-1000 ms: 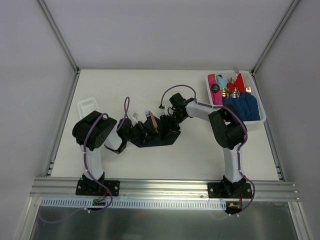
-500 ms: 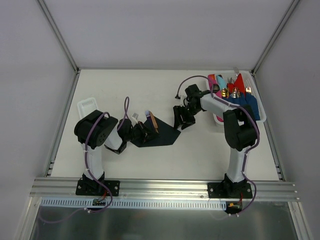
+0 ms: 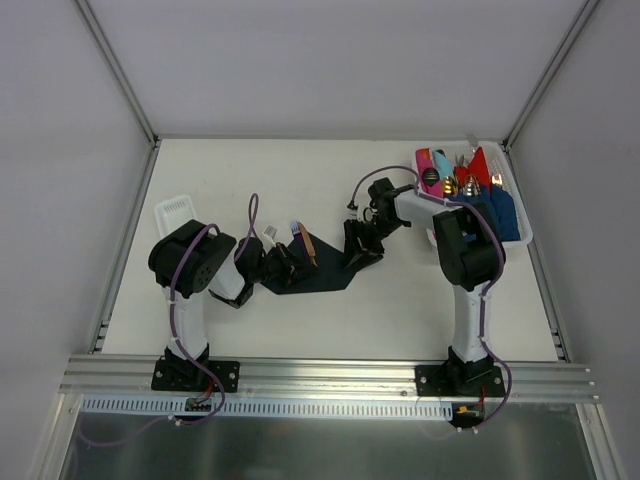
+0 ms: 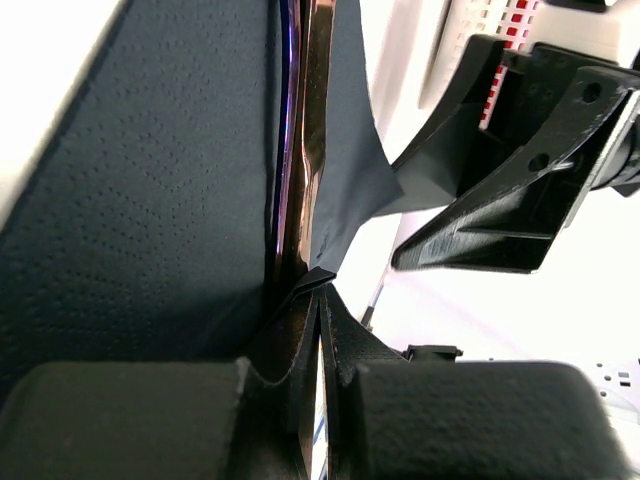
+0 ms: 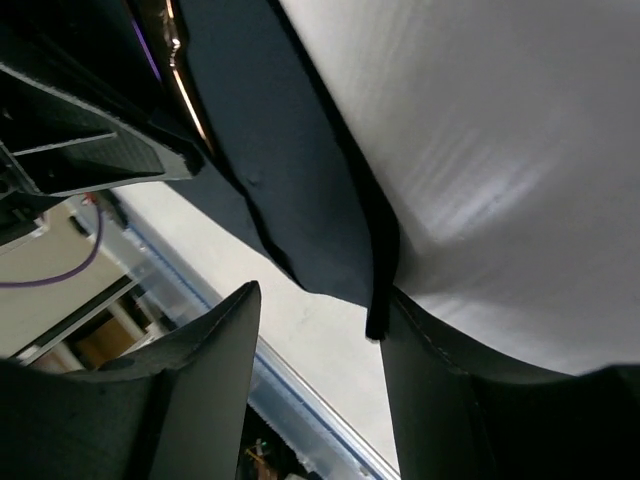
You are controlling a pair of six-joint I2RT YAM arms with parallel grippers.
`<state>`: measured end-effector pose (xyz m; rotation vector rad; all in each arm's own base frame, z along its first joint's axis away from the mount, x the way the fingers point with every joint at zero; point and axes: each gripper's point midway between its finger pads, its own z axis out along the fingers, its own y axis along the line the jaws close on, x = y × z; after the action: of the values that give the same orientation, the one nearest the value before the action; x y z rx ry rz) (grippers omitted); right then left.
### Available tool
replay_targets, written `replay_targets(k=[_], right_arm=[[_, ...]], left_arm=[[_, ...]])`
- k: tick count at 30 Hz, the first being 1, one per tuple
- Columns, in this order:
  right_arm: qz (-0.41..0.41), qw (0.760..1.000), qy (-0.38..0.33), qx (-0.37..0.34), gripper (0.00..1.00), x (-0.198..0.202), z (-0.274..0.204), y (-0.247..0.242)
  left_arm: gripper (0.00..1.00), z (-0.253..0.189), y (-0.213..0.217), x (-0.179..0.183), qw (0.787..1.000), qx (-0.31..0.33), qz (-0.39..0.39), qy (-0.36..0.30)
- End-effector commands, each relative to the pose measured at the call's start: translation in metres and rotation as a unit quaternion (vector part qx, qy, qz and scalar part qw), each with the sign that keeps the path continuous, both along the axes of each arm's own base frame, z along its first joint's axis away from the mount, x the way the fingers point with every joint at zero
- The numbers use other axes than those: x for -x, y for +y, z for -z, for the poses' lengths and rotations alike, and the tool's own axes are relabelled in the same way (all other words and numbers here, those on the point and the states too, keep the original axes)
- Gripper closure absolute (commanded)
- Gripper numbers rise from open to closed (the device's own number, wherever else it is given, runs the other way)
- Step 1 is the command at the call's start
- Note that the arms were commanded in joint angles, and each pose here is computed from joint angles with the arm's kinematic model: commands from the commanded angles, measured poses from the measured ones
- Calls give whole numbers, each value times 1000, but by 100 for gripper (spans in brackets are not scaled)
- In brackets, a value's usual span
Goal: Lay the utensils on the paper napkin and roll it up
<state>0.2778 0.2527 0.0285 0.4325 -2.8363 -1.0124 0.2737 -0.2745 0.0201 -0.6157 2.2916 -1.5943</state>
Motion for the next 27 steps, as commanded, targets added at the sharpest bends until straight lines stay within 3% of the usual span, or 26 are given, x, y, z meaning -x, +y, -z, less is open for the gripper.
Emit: replay_targets(k=[1, 10, 17, 20, 27], right_arm=[[5, 998, 52, -34, 47, 13, 5, 11], [11, 996, 8, -84, 58, -2, -26, 25], [17, 995, -9, -99, 90, -8, -43, 35], [21, 994, 3, -108, 97, -8, -48, 45], [14, 992, 20, -121, 100, 0, -54, 70]], left_arm=[[100, 19, 9, -1, 1000, -24, -15, 8], [100, 21, 11, 2, 999, -26, -16, 12], [100, 24, 12, 3, 999, -28, -19, 15], [100, 25, 13, 3, 999, -28, -19, 17], [100, 27, 14, 4, 999, -32, -19, 18]])
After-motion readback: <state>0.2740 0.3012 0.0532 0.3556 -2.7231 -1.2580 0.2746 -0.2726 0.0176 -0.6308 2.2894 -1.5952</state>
